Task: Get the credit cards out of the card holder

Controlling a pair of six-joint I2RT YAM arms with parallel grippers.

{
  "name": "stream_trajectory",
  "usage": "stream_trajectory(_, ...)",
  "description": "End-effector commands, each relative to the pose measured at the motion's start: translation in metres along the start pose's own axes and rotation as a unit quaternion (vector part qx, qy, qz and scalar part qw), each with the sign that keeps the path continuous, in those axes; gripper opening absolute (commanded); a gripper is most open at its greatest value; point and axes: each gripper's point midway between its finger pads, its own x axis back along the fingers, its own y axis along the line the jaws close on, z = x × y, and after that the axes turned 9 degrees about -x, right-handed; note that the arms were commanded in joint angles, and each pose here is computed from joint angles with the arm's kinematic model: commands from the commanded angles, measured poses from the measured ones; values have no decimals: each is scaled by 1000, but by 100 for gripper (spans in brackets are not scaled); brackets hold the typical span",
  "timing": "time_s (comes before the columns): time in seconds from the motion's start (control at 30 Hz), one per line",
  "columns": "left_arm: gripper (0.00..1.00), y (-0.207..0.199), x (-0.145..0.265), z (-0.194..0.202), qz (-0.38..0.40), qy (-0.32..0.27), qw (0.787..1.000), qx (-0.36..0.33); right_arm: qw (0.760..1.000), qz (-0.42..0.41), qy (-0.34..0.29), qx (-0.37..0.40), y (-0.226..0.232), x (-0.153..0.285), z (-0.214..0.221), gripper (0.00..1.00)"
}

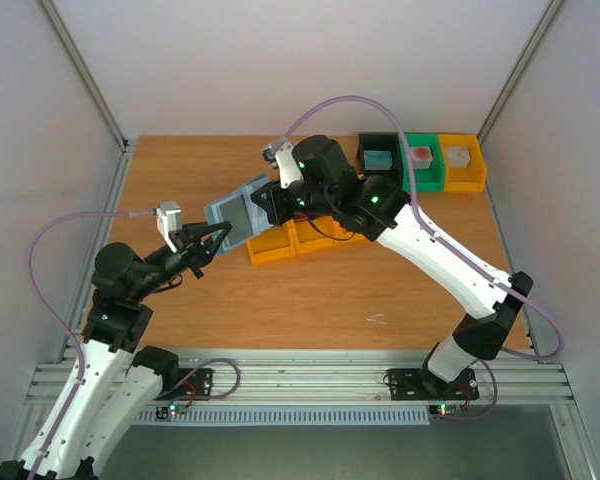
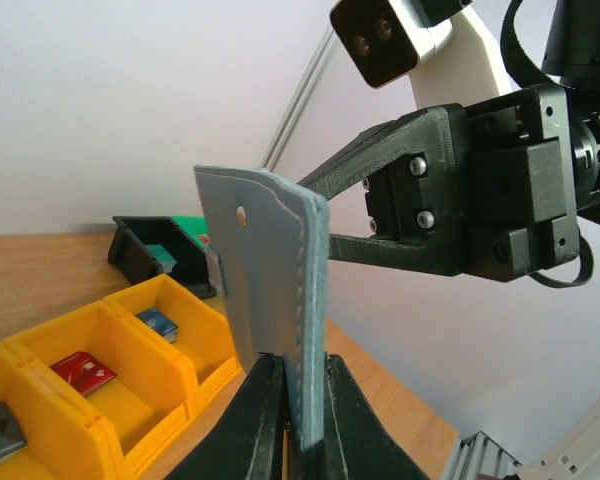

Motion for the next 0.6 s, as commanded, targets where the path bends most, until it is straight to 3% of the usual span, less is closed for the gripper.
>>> stream_trajectory(0.0,2,-27,6,-28,56,-47,997,-31,995,-93,1,23,32,20,-5,1)
stream_trajectory(0.13,0,-31,7,-30,66,-50,996,-38,993,-113,6,26,38,26,-5,1)
stream_trajectory(0.27,0,-26,6,-32,50,-56,996,-41,996,-82,24,11,23,13,4,20)
stream_trajectory(0.57,0,-34,7,-33,72,-56,995,-48,995,-94,37,11,23,-2,14,30)
